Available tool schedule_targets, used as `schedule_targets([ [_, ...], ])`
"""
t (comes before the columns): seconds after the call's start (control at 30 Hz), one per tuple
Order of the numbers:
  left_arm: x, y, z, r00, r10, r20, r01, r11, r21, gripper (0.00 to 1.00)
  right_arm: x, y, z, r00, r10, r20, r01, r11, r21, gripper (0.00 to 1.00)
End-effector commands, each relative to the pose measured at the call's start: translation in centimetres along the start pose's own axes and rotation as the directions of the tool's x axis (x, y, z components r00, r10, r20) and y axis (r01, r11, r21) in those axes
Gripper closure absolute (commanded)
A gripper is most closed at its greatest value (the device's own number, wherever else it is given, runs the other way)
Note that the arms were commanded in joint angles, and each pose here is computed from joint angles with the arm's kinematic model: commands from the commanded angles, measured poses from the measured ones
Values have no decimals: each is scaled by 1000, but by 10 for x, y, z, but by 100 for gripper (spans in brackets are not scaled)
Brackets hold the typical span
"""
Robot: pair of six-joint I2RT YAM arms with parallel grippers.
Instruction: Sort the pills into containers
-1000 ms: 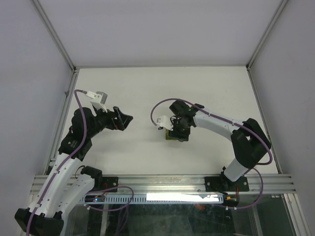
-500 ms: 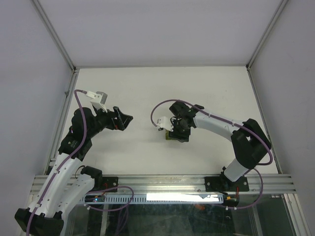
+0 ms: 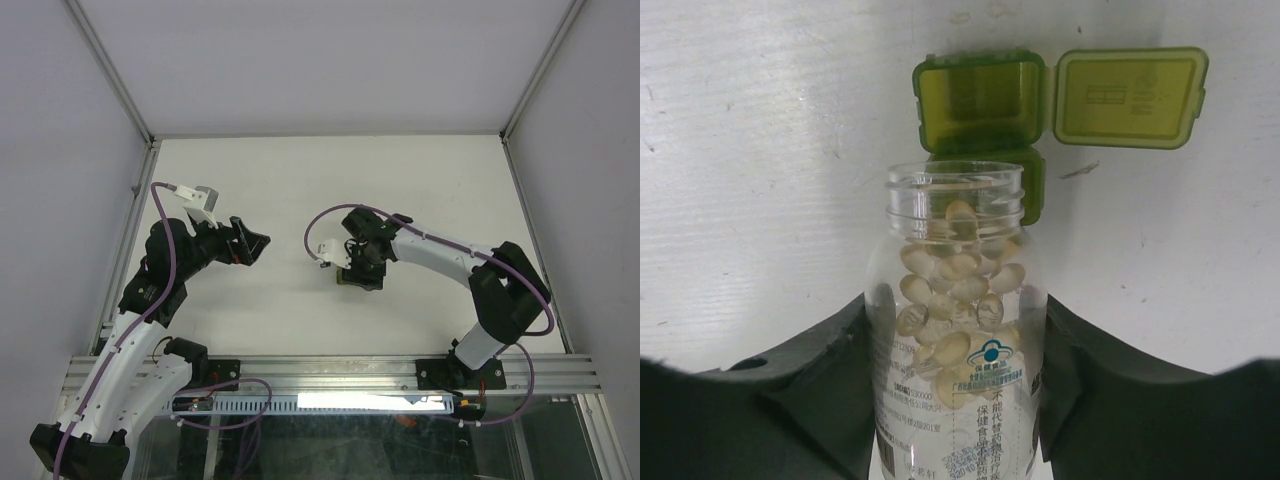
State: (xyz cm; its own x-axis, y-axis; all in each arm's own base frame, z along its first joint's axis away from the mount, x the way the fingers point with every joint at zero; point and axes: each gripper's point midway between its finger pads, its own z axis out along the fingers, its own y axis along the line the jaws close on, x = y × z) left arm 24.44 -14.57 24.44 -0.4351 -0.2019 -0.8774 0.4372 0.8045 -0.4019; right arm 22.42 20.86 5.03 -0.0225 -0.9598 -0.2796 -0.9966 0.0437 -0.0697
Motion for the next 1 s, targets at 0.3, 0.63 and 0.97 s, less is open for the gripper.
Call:
schedule_targets([
  [0.3, -13, -6, -2, 999, 16, 36, -17, 999, 31, 1, -10, -16, -9, 1000, -4, 24, 2, 998, 67, 100],
  [0.63, -11, -6, -2, 999, 13, 32, -14, 999, 29, 1, -6, -10, -5, 1000, 8, 13, -8, 999, 39, 100],
  [0.97, -11, -5, -2, 999, 13, 33, -13, 1000, 25, 1, -13, 0, -10, 1000, 9, 21, -9, 1000, 0, 100],
])
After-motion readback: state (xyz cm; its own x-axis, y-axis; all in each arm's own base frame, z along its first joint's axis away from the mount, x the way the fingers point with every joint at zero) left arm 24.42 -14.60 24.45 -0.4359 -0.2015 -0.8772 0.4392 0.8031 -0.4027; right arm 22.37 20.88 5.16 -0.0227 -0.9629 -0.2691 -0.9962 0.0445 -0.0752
